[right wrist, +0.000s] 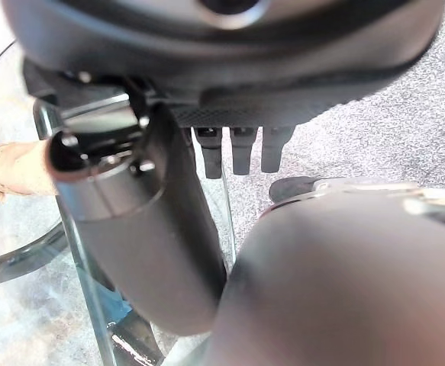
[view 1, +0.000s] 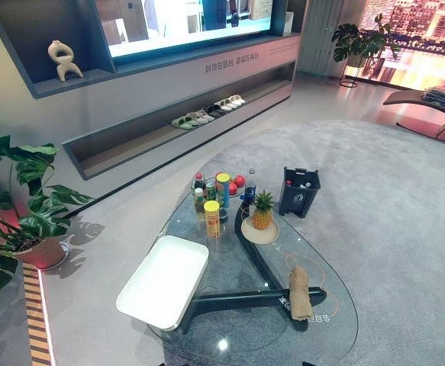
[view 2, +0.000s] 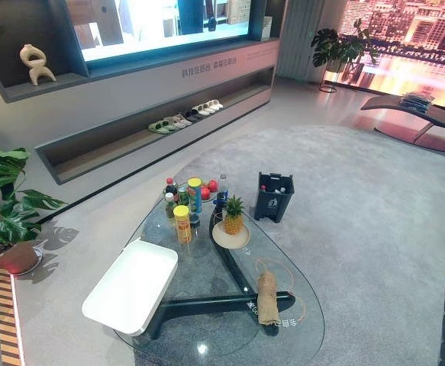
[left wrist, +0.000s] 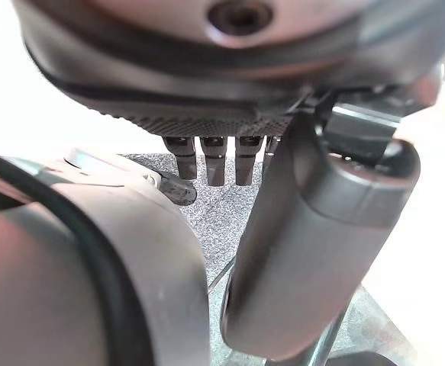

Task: Wipe the table with a cloth and put it in the basket.

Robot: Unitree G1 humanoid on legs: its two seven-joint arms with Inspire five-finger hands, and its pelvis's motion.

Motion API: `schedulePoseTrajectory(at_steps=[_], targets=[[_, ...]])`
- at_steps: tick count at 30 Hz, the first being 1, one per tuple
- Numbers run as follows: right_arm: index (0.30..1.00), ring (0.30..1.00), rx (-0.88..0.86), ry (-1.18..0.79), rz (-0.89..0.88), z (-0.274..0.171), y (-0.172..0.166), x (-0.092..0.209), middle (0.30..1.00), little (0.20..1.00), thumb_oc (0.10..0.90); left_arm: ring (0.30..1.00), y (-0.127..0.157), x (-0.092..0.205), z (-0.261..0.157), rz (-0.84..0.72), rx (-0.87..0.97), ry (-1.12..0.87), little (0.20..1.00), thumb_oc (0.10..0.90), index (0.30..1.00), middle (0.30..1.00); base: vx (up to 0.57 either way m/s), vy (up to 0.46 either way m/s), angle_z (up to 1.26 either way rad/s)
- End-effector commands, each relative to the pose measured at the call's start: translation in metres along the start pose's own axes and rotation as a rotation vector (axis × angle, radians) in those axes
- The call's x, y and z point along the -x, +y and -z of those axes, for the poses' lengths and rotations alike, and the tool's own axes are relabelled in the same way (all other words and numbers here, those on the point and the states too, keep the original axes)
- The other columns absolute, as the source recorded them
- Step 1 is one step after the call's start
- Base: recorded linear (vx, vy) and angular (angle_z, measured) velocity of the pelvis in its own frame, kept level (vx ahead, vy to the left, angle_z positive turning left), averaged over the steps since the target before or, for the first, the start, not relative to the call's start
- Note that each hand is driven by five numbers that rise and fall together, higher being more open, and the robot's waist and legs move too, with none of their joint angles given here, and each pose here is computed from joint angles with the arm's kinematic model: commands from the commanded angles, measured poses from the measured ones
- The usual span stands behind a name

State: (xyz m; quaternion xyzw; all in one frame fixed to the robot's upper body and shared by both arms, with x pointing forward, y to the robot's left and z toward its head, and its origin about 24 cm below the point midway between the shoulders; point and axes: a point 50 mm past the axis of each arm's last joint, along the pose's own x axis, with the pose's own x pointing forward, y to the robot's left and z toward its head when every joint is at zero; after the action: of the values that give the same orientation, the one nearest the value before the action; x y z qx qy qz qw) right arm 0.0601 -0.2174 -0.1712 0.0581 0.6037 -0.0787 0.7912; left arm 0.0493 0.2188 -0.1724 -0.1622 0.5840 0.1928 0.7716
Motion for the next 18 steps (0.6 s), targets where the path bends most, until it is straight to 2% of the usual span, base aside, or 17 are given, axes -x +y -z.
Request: schedulePoseTrajectory(at_steps=[1, 11, 18], targets=[[0.900, 0.900, 0.048, -0.033, -0.005, -0.016, 0.008, -0.003, 0.900, 0.900, 0.800, 0.900, -0.020, -0.004, -0.015, 0.023, -0.033, -0.022, 0.900, 0.800, 0.900, 0.900, 0.00, 0.000, 0.00], [0.900, 0.900, 0.056, -0.206, 0.041, -0.041, 0.007, -0.001, 0.900, 0.900, 0.800, 0.900, -0.019, -0.004, -0.015, 0.025, -0.051, -0.035, 0.900, 0.800, 0.900, 0.900, 0.01, -0.009, -0.03], [0.900, 0.900, 0.090, -0.473, -0.016, -0.094, 0.023, 0.009, 0.900, 0.900, 0.800, 0.900, -0.020, -0.003, -0.023, 0.043, -0.089, -0.081, 0.900, 0.800, 0.900, 0.900, -0.05, -0.039, -0.09]])
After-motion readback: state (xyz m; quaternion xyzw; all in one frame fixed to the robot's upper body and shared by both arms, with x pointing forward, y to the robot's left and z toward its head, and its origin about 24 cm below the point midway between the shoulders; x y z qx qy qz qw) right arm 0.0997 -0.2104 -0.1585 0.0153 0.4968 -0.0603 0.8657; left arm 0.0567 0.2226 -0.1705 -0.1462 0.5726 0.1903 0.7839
